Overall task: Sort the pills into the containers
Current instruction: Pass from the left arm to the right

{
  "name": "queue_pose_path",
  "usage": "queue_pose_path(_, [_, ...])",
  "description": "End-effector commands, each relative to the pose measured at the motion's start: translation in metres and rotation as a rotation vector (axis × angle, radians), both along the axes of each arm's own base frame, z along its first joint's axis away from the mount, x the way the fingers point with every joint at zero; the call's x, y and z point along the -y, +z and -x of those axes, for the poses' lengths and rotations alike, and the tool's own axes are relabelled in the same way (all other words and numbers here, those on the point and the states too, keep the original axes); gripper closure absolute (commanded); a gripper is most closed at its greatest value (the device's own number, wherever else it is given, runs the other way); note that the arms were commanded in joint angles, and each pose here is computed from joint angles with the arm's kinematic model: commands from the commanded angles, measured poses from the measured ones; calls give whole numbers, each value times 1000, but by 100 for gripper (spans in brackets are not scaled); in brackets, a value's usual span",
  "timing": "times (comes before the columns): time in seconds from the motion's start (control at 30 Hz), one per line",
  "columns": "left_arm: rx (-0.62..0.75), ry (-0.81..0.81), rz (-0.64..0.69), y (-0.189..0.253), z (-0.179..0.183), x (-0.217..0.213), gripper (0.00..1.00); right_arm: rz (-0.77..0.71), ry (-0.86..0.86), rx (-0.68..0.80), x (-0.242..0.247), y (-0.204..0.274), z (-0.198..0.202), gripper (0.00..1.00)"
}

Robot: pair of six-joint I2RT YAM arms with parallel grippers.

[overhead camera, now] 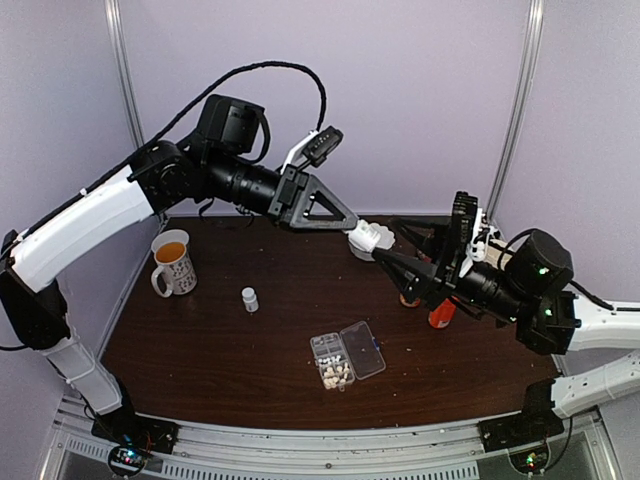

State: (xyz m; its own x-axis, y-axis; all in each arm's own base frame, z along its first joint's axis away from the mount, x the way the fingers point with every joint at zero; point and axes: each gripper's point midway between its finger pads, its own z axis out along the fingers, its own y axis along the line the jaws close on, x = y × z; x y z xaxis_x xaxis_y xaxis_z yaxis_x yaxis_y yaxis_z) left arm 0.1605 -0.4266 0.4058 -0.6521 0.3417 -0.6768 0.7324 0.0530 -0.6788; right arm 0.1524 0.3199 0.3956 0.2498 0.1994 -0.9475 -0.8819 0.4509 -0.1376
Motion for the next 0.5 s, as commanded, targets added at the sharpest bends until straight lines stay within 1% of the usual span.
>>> queue_pose_path(0.0, [39, -1, 62, 19, 3, -5, 82, -26, 28, 44, -5, 18, 10, 38])
queue_pose_path(0.1, [42, -1, 69, 20, 4, -5, 82, 13, 5, 38, -12, 15, 7, 38])
queue_pose_path(0.17, [40, 11, 78, 21, 3, -6, 82, 46, -9, 38, -17, 13, 5, 41])
queue_pose_path(0.23, [38, 9, 84, 22, 4, -5, 82, 49, -28, 34, -18, 13, 3, 44])
queue_pose_path(0.27, [36, 8, 84, 22, 4, -5, 82, 49, -31, 34, -18, 13, 3, 46])
queue_pose_path(0.4, [35, 7, 85, 22, 5, -6, 82, 48, -52, 13, -19, 13, -1, 59])
queue_pose_path(0.47, [36, 14, 83, 21, 4, -7, 82, 55, -50, 9, -21, 12, -1, 59])
